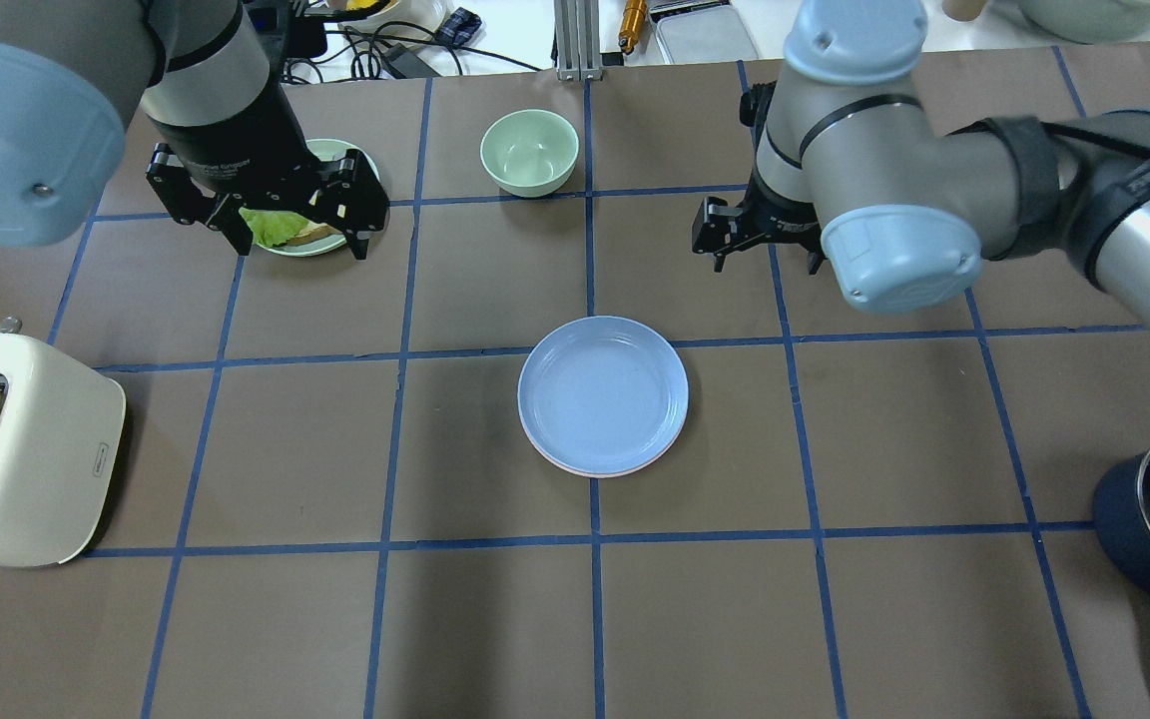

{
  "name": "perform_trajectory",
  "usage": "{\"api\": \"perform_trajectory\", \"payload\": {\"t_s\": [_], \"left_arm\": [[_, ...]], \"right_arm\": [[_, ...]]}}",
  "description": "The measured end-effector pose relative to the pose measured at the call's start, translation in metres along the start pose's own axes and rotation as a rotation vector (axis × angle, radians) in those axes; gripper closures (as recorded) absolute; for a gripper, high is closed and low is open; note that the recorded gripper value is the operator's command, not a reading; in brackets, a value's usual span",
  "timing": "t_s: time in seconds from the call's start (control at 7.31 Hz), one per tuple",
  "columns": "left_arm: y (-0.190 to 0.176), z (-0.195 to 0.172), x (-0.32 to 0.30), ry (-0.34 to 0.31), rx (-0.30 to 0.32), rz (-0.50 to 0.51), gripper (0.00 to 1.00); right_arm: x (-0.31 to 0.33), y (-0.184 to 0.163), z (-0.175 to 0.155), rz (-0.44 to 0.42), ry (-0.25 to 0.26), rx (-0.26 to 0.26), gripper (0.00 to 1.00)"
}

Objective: Stack three plates with pink and blue

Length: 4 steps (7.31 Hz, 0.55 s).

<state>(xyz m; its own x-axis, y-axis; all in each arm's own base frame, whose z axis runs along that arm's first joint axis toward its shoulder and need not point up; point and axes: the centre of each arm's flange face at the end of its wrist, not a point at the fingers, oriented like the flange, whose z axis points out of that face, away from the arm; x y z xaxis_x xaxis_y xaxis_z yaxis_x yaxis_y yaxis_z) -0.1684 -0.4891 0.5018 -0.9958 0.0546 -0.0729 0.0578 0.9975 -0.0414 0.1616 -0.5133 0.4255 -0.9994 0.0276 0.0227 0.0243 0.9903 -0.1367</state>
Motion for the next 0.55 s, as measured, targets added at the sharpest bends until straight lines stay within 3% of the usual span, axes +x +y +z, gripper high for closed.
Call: {"api": "perform_trajectory", "payload": {"t_s": [0.55], "left_arm": [[-0.002,-0.002,0.000,0.001,0.022,0.005,0.00]], "right_arm": [[0.029,0.006,-0.065,-0.120,-0.027,-0.019,0.00]]}}
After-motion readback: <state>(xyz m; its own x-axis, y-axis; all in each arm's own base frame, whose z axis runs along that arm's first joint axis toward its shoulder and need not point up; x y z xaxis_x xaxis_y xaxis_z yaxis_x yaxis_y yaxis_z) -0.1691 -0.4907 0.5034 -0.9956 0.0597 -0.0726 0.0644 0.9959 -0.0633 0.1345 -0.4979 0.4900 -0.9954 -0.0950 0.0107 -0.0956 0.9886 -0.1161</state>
